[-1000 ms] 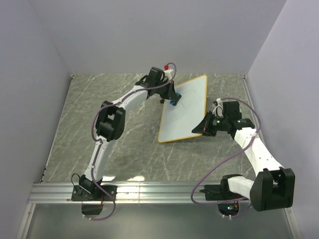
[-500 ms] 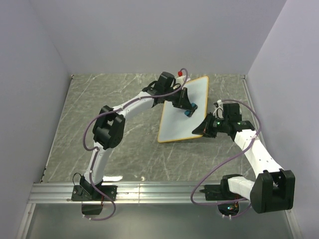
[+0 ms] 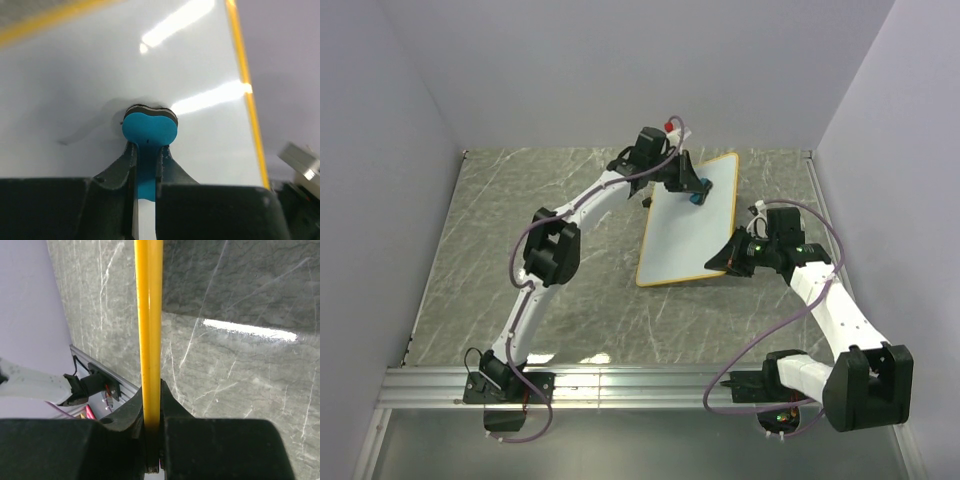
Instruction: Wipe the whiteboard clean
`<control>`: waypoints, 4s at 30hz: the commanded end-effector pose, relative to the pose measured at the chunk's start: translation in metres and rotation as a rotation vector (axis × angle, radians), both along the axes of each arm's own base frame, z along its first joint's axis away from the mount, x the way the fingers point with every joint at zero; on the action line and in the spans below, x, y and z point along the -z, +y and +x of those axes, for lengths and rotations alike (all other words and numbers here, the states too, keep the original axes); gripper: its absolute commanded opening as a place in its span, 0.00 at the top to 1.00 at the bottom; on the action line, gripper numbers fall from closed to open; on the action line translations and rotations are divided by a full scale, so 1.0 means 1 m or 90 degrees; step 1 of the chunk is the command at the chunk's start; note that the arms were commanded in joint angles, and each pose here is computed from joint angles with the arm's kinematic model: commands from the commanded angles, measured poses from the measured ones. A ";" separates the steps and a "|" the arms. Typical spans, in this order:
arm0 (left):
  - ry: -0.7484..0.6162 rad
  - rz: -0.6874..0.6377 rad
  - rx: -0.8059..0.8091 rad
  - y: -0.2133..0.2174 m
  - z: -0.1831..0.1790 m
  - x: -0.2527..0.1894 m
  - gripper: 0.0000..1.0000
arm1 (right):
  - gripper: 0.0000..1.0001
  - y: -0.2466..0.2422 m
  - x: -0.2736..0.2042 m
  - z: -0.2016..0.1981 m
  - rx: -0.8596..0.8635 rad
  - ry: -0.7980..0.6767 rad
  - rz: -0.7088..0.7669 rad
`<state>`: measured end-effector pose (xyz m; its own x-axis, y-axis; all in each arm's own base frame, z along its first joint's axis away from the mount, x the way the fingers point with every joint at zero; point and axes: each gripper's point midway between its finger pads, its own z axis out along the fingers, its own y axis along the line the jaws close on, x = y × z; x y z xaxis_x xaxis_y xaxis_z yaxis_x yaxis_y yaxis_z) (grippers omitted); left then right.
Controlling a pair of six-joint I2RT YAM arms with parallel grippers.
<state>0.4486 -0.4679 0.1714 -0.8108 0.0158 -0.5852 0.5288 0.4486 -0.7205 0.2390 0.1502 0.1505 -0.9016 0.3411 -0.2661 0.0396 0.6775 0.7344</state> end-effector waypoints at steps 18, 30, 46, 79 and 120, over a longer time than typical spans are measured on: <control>0.115 0.129 -0.035 0.045 0.032 0.150 1.00 | 1.00 0.005 -0.006 -0.011 -0.129 -0.075 -0.132; -0.023 -0.050 0.148 -0.019 -0.026 -0.004 1.00 | 1.00 0.014 0.008 -0.019 -0.169 -0.048 -0.174; -0.080 0.048 0.205 -0.026 -0.080 -0.016 1.00 | 1.00 0.030 0.015 -0.022 -0.211 -0.040 -0.231; 0.090 0.277 -0.501 0.322 -0.056 0.008 1.00 | 1.00 0.000 -0.182 0.128 -0.015 -0.292 -0.164; 0.184 0.334 -0.510 0.339 -0.085 0.071 1.00 | 1.00 0.026 -0.099 0.142 -0.127 -0.232 -0.179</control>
